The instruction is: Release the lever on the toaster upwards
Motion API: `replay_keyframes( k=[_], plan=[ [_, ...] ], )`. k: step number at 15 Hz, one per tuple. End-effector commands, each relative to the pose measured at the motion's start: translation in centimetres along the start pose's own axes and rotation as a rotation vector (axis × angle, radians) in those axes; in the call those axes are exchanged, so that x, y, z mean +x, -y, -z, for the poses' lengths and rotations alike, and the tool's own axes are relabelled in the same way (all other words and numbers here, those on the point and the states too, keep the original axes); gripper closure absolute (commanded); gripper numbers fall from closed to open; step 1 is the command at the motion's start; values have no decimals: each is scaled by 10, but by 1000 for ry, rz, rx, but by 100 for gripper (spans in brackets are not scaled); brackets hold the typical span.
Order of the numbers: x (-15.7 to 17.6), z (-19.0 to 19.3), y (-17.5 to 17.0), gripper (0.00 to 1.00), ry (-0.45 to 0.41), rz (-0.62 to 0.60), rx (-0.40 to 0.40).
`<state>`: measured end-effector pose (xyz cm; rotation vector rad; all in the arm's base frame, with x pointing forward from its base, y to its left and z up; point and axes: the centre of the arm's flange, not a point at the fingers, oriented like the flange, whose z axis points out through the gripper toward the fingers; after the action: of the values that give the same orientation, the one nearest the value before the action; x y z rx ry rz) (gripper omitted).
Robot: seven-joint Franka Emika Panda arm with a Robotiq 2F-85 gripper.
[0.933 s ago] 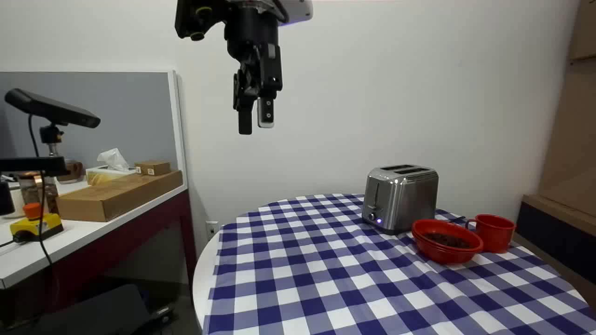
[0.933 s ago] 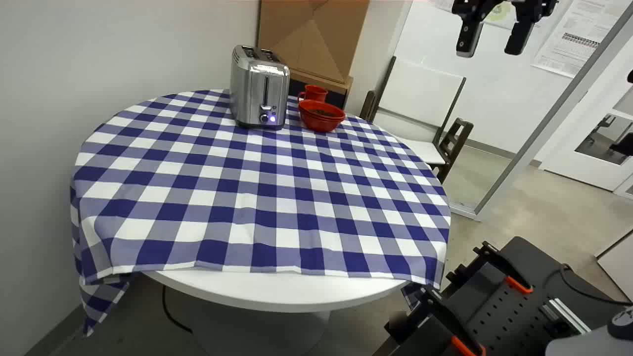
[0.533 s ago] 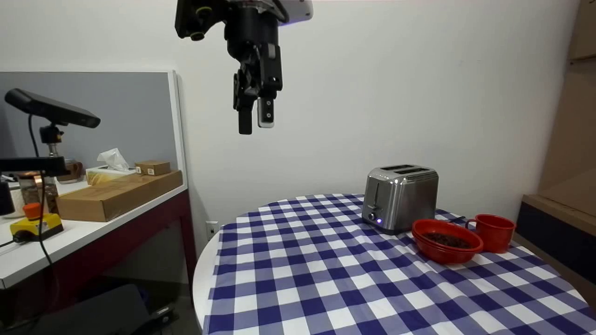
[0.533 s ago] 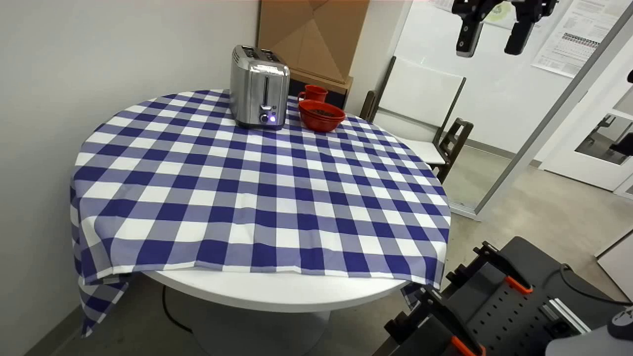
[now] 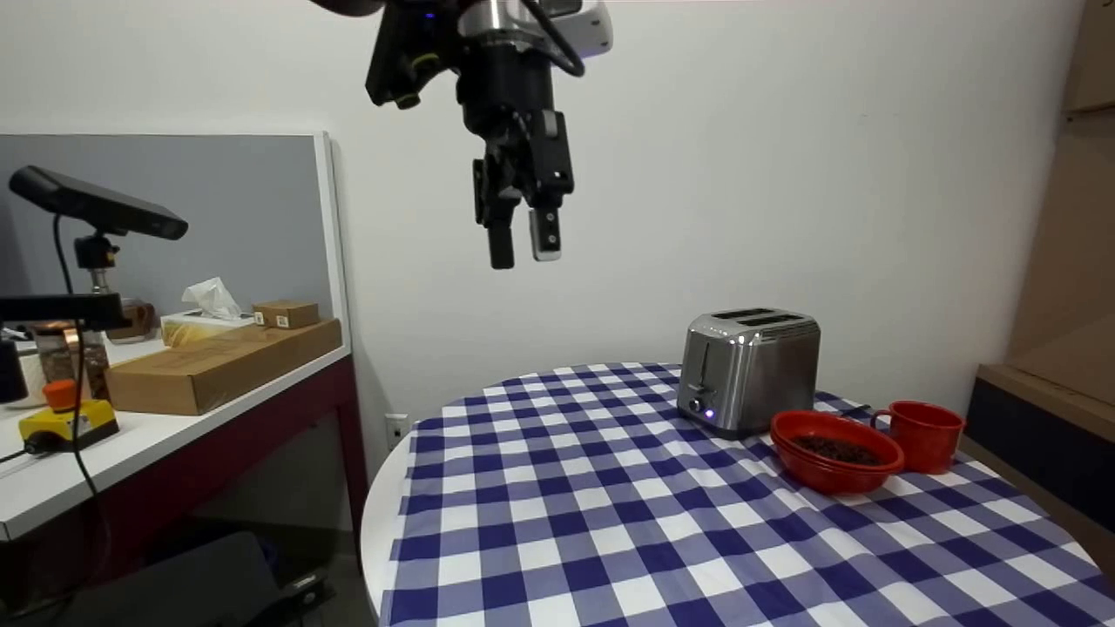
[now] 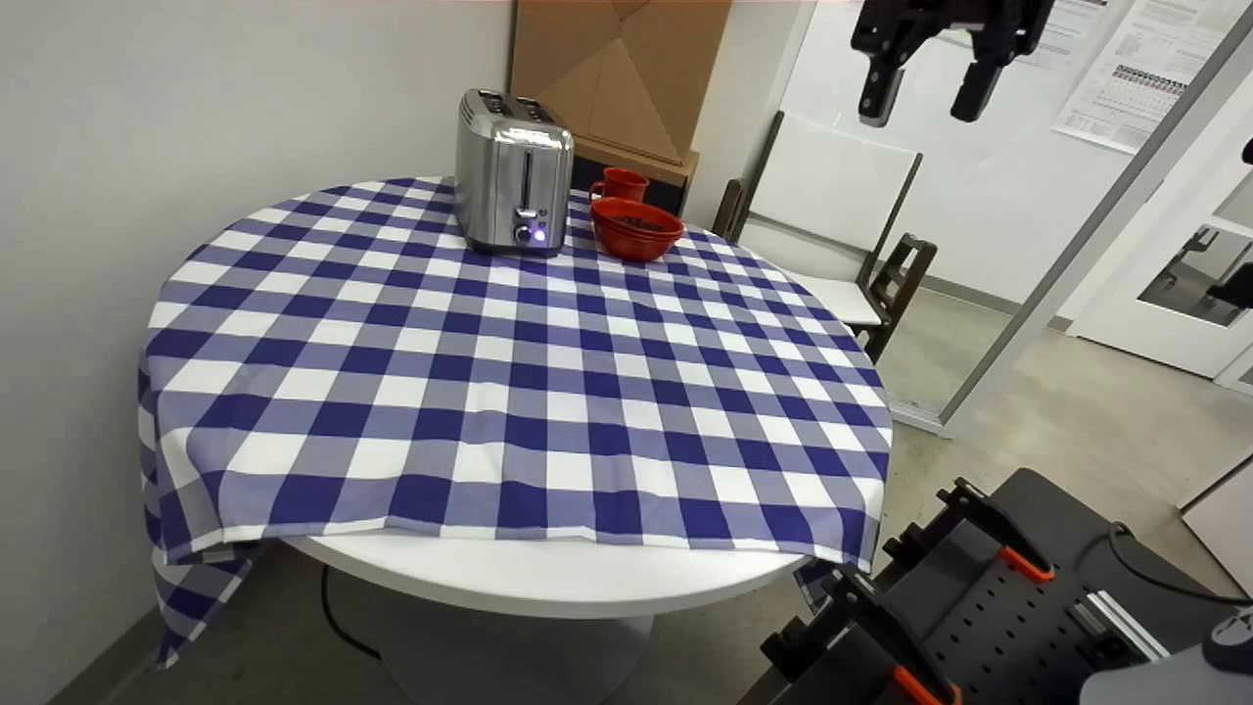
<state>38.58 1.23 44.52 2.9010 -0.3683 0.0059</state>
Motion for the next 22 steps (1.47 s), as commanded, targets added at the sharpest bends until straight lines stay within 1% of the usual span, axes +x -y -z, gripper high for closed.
replay_keyframes(
  k=[1, 4, 6, 9, 12, 14, 18, 22],
  plan=[
    [51, -44, -9, 0, -79, -10, -51],
    [91, -86, -16, 0, -153, -24, -89],
    [114, -114, -16, 0, -188, -37, -109],
    [143, -153, -6, 0, -196, -47, -88],
    [169, -188, 14, 0, -211, -63, -44],
    [186, -204, 30, 0, -228, -85, -8],
    [210, -225, 66, 0, -272, -113, 34],
    [226, -240, 101, 0, -330, -123, 43]
  ],
)
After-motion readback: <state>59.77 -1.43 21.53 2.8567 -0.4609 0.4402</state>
